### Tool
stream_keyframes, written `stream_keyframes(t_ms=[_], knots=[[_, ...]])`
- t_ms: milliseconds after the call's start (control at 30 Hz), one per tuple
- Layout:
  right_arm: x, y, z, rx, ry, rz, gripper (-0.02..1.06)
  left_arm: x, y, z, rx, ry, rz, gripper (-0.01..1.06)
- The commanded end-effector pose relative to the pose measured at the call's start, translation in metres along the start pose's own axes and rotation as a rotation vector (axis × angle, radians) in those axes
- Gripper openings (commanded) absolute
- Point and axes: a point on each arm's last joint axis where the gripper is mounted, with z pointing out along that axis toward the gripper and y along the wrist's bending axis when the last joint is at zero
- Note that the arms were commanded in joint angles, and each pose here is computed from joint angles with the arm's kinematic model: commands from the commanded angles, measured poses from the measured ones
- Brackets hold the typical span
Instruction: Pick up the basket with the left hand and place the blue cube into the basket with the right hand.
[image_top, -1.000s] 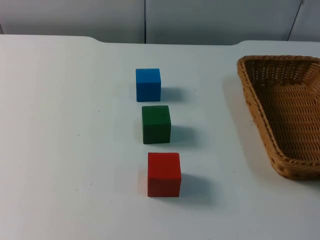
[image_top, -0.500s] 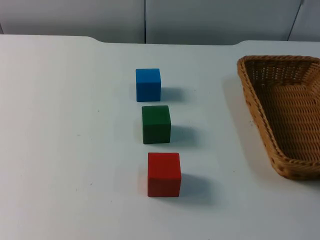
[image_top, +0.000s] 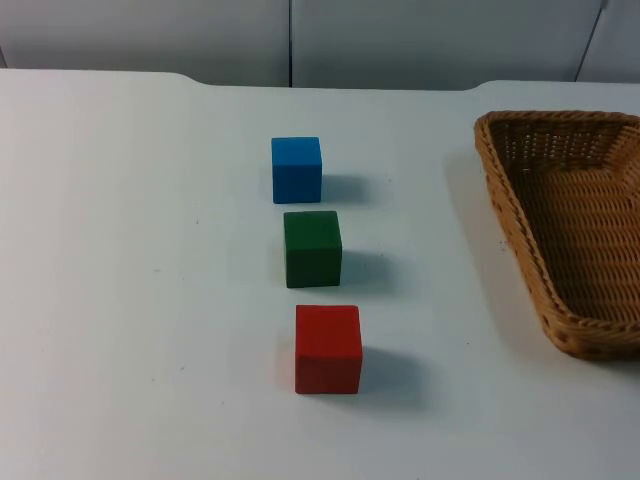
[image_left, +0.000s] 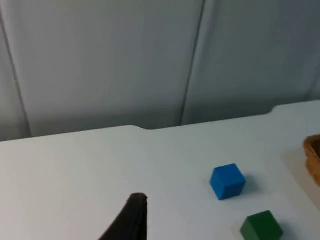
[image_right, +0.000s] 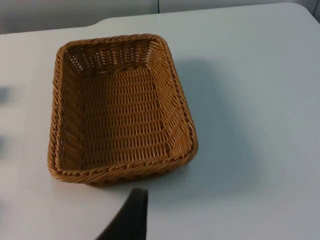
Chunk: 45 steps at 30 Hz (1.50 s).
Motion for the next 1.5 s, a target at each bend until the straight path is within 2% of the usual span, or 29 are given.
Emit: stream_keyframes(t_ms=[0, 100, 133, 300, 467, 633, 767, 800, 1033, 1067, 1167, 1200, 1333, 1367, 1467], knots=[[0.001, 0.000, 0.001, 0.000, -0.005, 0.001, 1.00, -0.006, -0.002, 0.013, 0.068, -0.013, -0.015, 1.05], [0.001, 0.000, 0.001, 0.000, -0.005, 0.001, 1.00, -0.008, -0.001, 0.042, 0.168, 0.026, -0.037, 1.05], [0.001, 0.000, 0.001, 0.000, -0.005, 0.001, 1.00, -0.008, -0.001, 0.042, 0.168, 0.026, -0.037, 1.05], [0.001, 0.000, 0.001, 0.000, -0.005, 0.001, 1.00, -0.006, 0.002, 0.099, 0.331, 0.082, -0.129, 1.05], [0.001, 0.000, 0.001, 0.000, -0.005, 0.001, 1.00, 0.005, -0.002, 0.137, 0.398, 0.156, -0.164, 1.05], [0.001, 0.000, 0.001, 0.000, -0.005, 0.001, 1.00, 0.016, -0.014, 0.166, 0.411, 0.206, -0.159, 1.05], [0.001, 0.000, 0.001, 0.000, -0.005, 0.001, 1.00, 0.032, -0.037, 0.207, 0.420, 0.265, -0.122, 1.05], [0.001, 0.000, 0.001, 0.000, -0.005, 0.001, 1.00, 0.032, -0.037, 0.207, 0.420, 0.265, -0.122, 1.05], [0.001, 0.000, 0.001, 0.000, -0.005, 0.001, 1.00, 0.034, -0.080, 0.266, 0.513, 0.330, -0.086, 1.05], [0.001, 0.000, 0.001, 0.000, -0.005, 0.001, 1.00, 0.034, -0.080, 0.266, 0.513, 0.330, -0.086, 1.05], [0.001, 0.000, 0.001, 0.000, -0.005, 0.001, 1.00, 0.036, -0.108, 0.297, 0.562, 0.345, -0.056, 1.05], [0.001, 0.000, 0.001, 0.000, -0.005, 0.001, 1.00, 0.036, -0.108, 0.297, 0.562, 0.345, -0.056, 1.05], [0.001, 0.000, 0.001, 0.000, -0.005, 0.001, 1.00, 0.042, -0.136, 0.331, 0.598, 0.373, -0.060, 1.05], [0.001, 0.000, 0.001, 0.000, -0.005, 0.001, 1.00, 0.042, -0.136, 0.331, 0.598, 0.373, -0.060, 1.05], [0.001, 0.000, 0.001, 0.000, -0.005, 0.001, 1.00, 0.055, -0.158, 0.359, 0.607, 0.417, -0.056, 1.05]])
